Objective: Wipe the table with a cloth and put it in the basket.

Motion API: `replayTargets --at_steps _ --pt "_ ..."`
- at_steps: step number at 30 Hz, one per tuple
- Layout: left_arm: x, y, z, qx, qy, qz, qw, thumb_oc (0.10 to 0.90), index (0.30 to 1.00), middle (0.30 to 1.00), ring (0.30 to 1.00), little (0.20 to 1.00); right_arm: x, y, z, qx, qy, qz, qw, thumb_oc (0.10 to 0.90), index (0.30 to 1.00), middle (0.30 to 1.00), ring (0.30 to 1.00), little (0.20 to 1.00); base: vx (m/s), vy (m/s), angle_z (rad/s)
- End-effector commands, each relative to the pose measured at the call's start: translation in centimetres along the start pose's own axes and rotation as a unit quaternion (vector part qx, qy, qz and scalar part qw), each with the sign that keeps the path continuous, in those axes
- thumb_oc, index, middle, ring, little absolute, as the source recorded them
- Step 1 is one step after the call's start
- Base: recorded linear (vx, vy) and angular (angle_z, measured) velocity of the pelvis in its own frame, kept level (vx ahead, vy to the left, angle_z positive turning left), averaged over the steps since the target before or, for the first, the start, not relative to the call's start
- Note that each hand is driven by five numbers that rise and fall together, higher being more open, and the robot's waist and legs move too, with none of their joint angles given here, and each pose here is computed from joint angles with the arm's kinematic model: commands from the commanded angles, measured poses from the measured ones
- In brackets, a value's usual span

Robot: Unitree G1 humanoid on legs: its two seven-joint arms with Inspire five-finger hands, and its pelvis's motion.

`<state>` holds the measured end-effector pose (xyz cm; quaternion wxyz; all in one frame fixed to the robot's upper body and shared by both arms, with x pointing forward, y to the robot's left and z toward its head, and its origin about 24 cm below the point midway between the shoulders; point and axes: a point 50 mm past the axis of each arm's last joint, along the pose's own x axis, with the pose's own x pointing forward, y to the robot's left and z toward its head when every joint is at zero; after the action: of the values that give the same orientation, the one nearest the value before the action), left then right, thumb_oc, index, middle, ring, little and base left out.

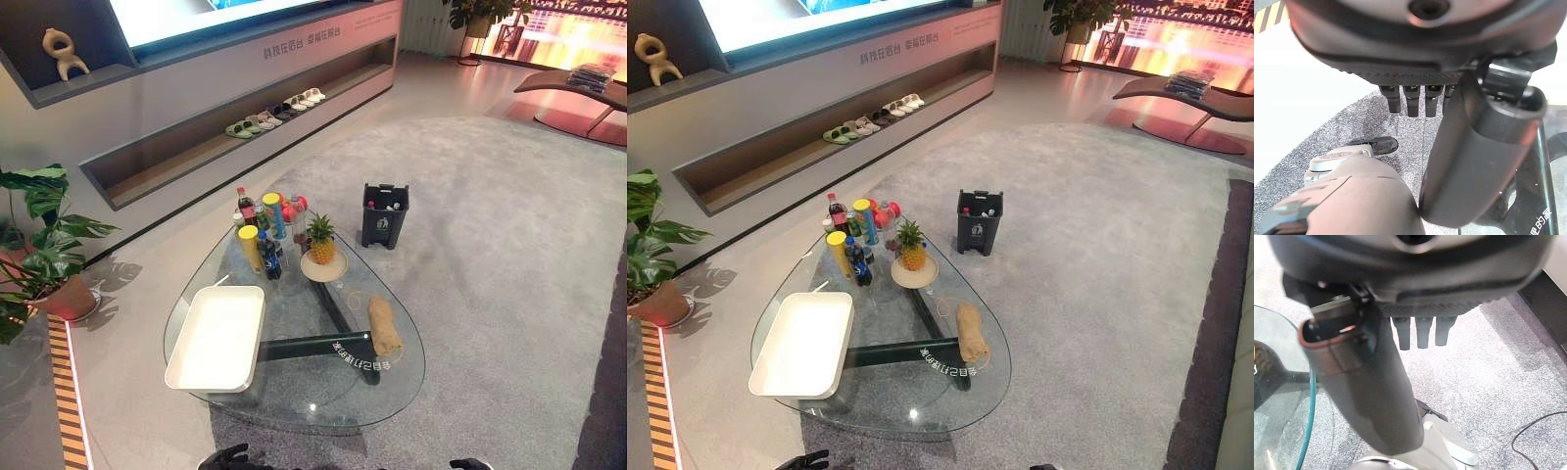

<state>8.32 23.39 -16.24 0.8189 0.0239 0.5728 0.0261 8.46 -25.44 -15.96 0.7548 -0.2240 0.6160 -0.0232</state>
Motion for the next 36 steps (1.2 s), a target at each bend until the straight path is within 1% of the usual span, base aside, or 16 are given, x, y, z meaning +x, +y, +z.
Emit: replayTargets --at_steps 1,5,36 --pt "0.37 0.52 3.11 0.020 -0.031 0.010 0.999 0.800 0.900 0.900 0.900 0.900 0.12 -1.75 2.10 -0.018 -0.018 -0.021 0.999 0.800 0.900 0.900 0.900 0.900 0.00 0.000 0.00" --pt "0.36 0.56 3.54 0.011 -0.042 0.006 0.999 0.800 0.900 0.900 0.900 0.900 0.12 -1.84 2.18 -0.017 -0.017 -0.021 0.999 0.800 0.900 0.900 0.900 0.900 0.00 0.000 0.00" --pt "0.35 0.70 3.54 0.010 -0.043 0.011 0.999 0.800 0.900 0.900 0.900 0.900 0.12 -1.88 2.14 -0.021 -0.018 -0.022 0.999 0.800 0.900 0.900 0.900 0.900 0.00 0.000 0.00"
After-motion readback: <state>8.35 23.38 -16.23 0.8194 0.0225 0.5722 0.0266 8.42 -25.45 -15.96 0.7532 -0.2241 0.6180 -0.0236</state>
